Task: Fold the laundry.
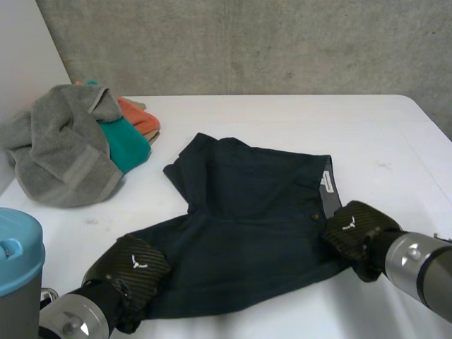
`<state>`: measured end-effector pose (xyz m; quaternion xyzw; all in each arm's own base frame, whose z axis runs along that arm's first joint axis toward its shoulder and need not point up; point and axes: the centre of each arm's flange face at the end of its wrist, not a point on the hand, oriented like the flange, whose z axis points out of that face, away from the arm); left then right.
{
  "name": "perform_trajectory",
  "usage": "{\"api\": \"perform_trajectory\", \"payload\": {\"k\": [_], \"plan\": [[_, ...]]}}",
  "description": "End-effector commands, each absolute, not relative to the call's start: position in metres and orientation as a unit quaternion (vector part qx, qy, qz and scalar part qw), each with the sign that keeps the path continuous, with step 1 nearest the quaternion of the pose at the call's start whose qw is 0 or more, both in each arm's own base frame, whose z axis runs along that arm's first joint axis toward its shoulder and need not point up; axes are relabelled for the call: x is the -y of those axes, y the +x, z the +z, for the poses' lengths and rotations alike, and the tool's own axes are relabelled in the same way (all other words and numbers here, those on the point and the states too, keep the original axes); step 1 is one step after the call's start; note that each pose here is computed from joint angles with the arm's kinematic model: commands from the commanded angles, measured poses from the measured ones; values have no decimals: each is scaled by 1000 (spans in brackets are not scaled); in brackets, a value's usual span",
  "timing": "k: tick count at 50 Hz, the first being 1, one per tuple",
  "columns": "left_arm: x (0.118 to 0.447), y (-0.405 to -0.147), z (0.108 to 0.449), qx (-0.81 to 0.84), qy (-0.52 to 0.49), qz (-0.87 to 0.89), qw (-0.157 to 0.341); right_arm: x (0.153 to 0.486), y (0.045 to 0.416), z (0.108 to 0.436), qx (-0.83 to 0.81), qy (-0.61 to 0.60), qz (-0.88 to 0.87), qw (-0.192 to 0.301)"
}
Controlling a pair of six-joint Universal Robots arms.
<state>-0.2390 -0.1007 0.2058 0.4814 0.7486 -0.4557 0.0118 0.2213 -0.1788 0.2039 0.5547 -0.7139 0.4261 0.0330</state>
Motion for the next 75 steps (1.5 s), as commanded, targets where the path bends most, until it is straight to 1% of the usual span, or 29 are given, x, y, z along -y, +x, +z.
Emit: {"api": "perform_trajectory", "payload": {"k": [1,4,5,7,9,10,11,13,14,17,19,23,29,34,38,44,47,50,55,57,61,65,66,68,69,71,72,74,75], "plan": [[122,-256,221,-717,456,-526,5,178,219,198,714,552,430,28],[143,-270,235,-682,430,-591,-6,181,221,195,708,549,443,27],[158,-277,236,-669,424,-611,-13,183,221,194,706,548,449,29],[175,-283,237,-656,418,-628,-17,184,223,193,700,546,459,32],[211,-288,233,-642,420,-641,-28,186,223,192,698,544,464,33],[216,-289,232,-640,422,-641,-31,187,223,192,696,544,468,35],[236,-292,225,-636,429,-640,-42,187,223,191,695,543,470,35],[255,-297,216,-634,437,-635,-58,188,224,190,696,538,474,34],[273,-303,205,-630,446,-631,-75,189,224,190,696,536,476,33],[299,-308,193,-626,452,-630,-86,191,225,186,705,525,476,25],[320,-313,178,-622,456,-629,-94,192,225,183,710,521,474,20],[352,-315,153,-622,460,-629,-83,192,226,178,718,517,466,13],[373,-316,119,-609,488,-623,-50,194,226,176,714,516,473,15],[372,-316,112,-614,491,-617,-48,196,227,176,711,514,479,17],[364,-317,106,-624,491,-606,-40,198,227,178,710,513,482,19],[356,-294,143,-659,436,-611,48,199,227,179,710,512,484,19],[345,-282,141,-682,423,-592,79,198,228,179,709,512,484,19],[331,-274,135,-700,418,-571,98,199,228,178,710,512,482,17],[319,-264,133,-716,408,-555,112,198,229,171,718,512,472,11],[315,-263,130,-720,409,-549,113,198,229,170,721,508,471,7],[304,-272,130,-717,419,-548,103,200,230,171,727,496,475,-1],[296,-277,154,-701,414,-572,101,202,232,173,729,481,487,-10],[291,-274,168,-697,405,-583,98,203,232,173,729,479,489,-11],[285,-271,181,-696,392,-594,92,205,233,174,732,468,495,-20],[275,-267,195,-697,375,-606,80,206,234,175,732,465,497,-23],[266,-264,205,-700,359,-614,66,207,235,177,735,455,501,-31],[253,-260,213,-706,344,-617,49,210,235,179,740,442,506,-38],[238,-257,220,-716,331,-614,29,213,236,180,743,429,511,-45],[221,-254,223,-728,322,-605,9,219,236,181,747,412,519,-52]]}}
